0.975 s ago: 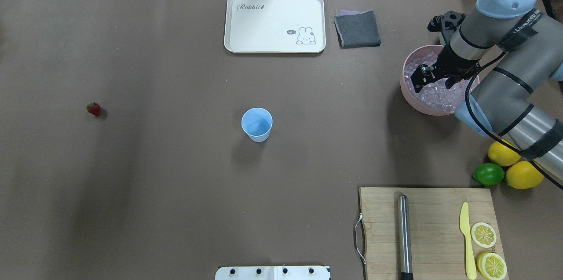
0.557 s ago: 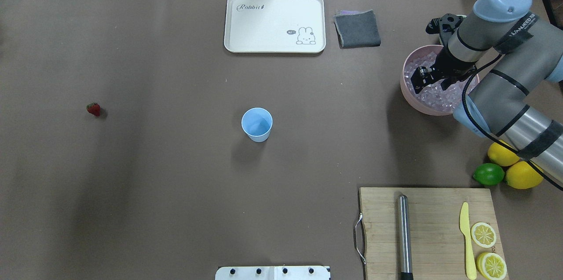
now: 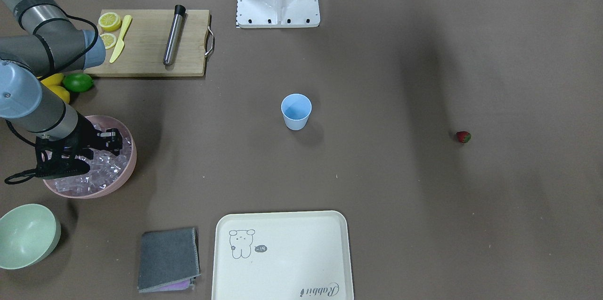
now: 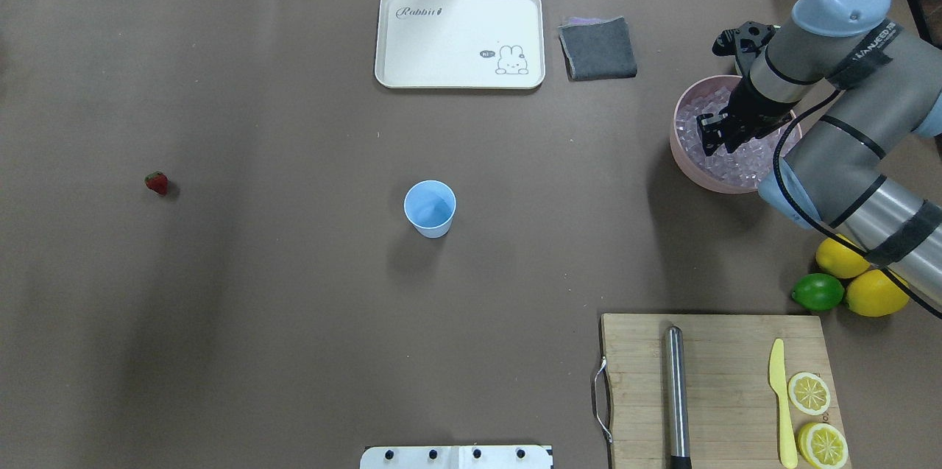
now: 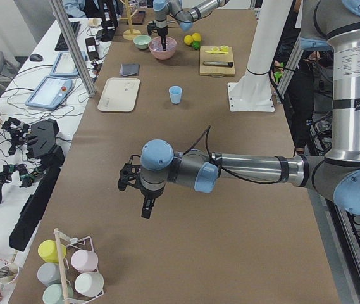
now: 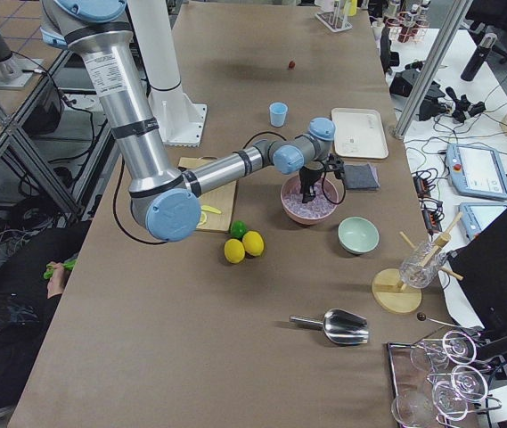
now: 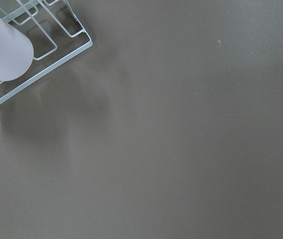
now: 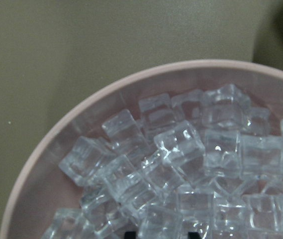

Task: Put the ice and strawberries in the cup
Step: 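Lower the right gripper into the ice and grasp an ice cube, then carry the ice cube with the right gripper over the blue cup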

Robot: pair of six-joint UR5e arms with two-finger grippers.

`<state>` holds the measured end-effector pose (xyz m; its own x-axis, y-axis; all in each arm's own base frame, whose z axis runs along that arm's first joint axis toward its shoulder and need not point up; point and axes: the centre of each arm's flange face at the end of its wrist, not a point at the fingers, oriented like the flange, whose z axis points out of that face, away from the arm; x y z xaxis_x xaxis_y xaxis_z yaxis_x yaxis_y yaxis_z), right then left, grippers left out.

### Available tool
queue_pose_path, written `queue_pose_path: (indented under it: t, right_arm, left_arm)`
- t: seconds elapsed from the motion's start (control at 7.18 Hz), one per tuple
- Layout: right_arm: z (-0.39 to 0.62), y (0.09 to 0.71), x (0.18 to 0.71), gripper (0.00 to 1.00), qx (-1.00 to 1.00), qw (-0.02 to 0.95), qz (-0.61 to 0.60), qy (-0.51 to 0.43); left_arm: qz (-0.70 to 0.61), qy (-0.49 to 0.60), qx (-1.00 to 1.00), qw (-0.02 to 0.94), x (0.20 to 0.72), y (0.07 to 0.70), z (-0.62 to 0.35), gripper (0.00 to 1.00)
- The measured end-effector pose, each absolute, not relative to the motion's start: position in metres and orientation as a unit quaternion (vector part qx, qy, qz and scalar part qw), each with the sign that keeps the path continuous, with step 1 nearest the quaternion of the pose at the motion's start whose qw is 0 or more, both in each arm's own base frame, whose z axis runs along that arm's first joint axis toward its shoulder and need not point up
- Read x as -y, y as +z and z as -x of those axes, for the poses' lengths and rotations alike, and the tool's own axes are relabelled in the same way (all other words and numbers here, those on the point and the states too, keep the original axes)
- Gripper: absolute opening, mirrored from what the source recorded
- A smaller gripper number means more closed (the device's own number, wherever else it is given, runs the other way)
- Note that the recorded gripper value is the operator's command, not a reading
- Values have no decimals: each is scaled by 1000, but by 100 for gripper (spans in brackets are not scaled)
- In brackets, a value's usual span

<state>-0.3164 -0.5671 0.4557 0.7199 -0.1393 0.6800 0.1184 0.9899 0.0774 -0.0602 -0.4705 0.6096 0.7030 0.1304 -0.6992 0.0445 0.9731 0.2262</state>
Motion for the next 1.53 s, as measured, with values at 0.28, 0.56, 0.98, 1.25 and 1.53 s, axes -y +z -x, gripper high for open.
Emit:
queue_pose_path:
  t: [0.28, 0.56, 0.98, 1.25, 1.53]
  right_arm:
    - [310, 449, 574, 0, 371, 926, -21, -68]
    - [295, 435, 583, 0, 383, 922, -23, -58]
    - [279, 395, 594, 0, 410, 910, -38, -41]
    - [307, 348, 590, 0, 432, 901, -30, -7]
    - [373, 285, 566, 0, 456, 889, -3, 39]
  left_arm:
    - [-115, 23, -385, 915, 471, 608, 60, 98]
    - [-115, 24, -386, 915, 472, 608, 60, 98]
    - [-115, 24, -386, 915, 472, 607, 59, 98]
    - [-114, 24, -386, 915, 472, 608, 59, 98]
    - [-114, 24, -386, 915, 471, 609, 59, 98]
